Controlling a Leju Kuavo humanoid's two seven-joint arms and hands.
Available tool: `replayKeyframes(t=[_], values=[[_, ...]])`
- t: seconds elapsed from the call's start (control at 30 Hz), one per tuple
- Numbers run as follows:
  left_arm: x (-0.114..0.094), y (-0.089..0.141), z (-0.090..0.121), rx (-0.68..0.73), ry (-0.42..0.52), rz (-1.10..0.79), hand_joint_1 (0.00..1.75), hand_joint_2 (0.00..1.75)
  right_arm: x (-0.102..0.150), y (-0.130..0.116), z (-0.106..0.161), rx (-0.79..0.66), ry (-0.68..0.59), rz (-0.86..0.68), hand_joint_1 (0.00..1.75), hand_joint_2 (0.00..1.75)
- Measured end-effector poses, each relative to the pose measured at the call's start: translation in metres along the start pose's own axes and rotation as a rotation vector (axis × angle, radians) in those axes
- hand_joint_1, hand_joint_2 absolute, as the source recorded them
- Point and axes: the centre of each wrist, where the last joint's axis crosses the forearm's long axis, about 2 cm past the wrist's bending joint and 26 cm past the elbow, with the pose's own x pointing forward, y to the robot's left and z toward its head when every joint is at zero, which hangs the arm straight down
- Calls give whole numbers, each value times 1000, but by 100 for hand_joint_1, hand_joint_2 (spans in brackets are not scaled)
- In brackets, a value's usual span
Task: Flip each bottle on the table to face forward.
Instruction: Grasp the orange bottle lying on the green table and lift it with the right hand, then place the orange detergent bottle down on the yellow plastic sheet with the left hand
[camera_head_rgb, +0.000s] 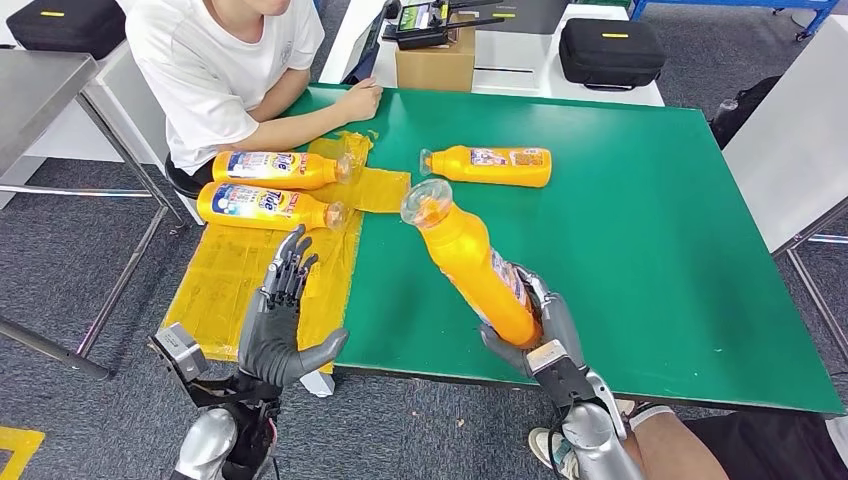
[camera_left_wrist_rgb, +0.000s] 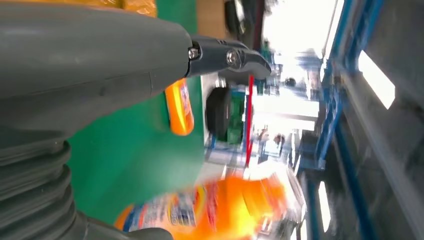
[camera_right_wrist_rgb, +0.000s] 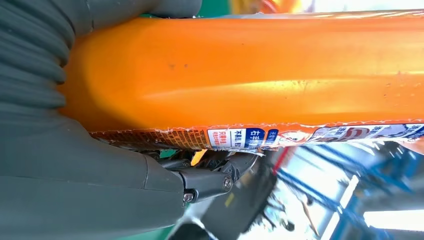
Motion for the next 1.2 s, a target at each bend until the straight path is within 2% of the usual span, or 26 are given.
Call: replayKeyframes(t=[0.3,0.7,0.93,1.07,1.2], values=[[-8,-30,11,-101,30,106,0,175,15,15,-4,-43,-77,-27,175,175],[-11,-41,13,-171,44,127,0,175,19,22,-8,-34,-103,-37,175,175],[-13,-62,7,-324,46,130,0,175,34,50,-27,54,-194,-37,175,175],[-16,-62,4,-342,117,125,0,175,38,66,-35,85,-230,20,175,175],[-24,-59,2,-327,204,218,0,175,45,82,-40,106,-261,4,175,175]])
